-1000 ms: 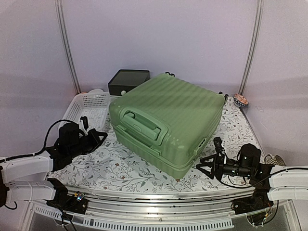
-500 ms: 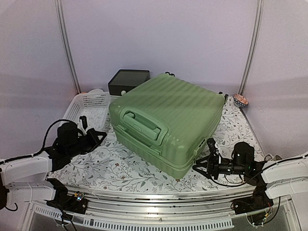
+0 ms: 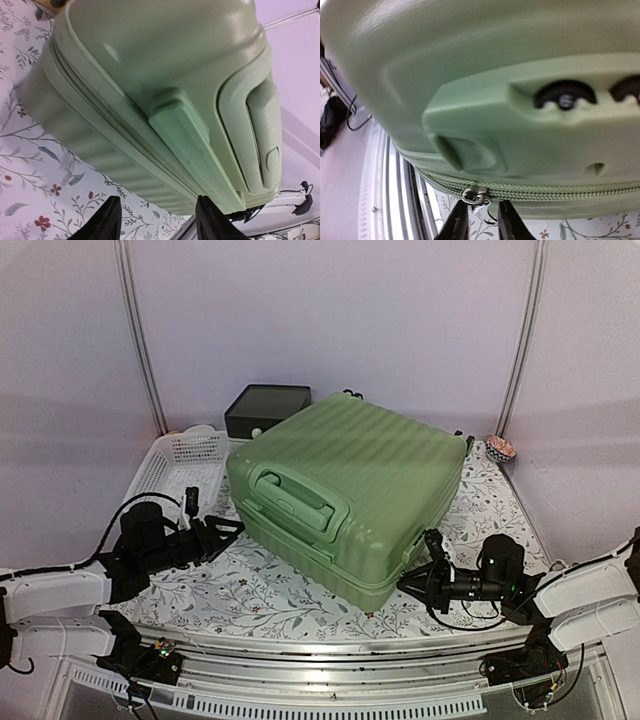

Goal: Open, take out, and arrange the luggage
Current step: Pick up the zipper from the luggage, then pick up the handle of the luggage, then unzip the zipper of the luggage, then pick up the zipper from the luggage, then unzip the zipper of the luggage.

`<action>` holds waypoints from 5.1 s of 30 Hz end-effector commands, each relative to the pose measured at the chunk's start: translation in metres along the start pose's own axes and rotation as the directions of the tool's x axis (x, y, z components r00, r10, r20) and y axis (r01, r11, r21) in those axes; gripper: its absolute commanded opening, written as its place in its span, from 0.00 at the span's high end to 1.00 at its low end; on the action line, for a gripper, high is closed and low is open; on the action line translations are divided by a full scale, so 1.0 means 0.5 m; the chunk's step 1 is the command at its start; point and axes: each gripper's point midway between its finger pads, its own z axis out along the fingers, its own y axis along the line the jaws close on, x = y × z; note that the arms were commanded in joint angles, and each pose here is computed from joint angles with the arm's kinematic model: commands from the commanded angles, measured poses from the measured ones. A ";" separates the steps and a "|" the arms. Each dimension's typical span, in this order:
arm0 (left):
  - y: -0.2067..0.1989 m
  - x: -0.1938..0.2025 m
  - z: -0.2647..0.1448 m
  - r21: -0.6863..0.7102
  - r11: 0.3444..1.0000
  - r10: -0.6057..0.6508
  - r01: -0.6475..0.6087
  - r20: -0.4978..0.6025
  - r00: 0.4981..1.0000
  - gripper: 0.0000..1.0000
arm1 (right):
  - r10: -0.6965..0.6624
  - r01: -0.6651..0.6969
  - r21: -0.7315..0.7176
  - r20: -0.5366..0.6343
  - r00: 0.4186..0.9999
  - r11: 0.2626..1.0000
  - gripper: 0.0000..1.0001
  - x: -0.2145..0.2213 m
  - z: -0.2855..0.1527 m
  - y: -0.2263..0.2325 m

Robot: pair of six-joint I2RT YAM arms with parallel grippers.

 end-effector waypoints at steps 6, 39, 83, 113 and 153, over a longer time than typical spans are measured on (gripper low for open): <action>-0.072 0.055 0.013 0.154 0.988 0.011 -0.001 -0.064 0.998 0.43 | -0.048 0.047 0.017 0.059 0.997 0.999 0.97 -0.029 -0.006 -0.001; -0.192 0.125 0.118 0.351 0.925 -0.099 0.144 -0.143 0.985 0.32 | -0.050 0.050 0.015 -0.006 0.999 0.999 0.97 -0.018 -0.005 0.001; -0.029 0.032 -0.063 0.029 0.996 -0.090 0.088 0.084 0.992 1.00 | 0.023 -0.099 0.542 0.145 0.989 0.835 0.98 -0.086 -0.096 -0.196; 0.004 0.020 -0.086 -0.049 0.995 -0.084 0.089 0.110 0.990 1.00 | -0.060 -0.091 0.583 0.234 0.970 0.808 0.68 -0.138 -0.175 -0.190; 0.012 0.001 -0.107 -0.094 0.993 -0.062 0.078 0.155 0.986 1.00 | 0.058 -0.243 0.697 0.279 0.959 0.674 0.99 -0.138 -0.172 -0.373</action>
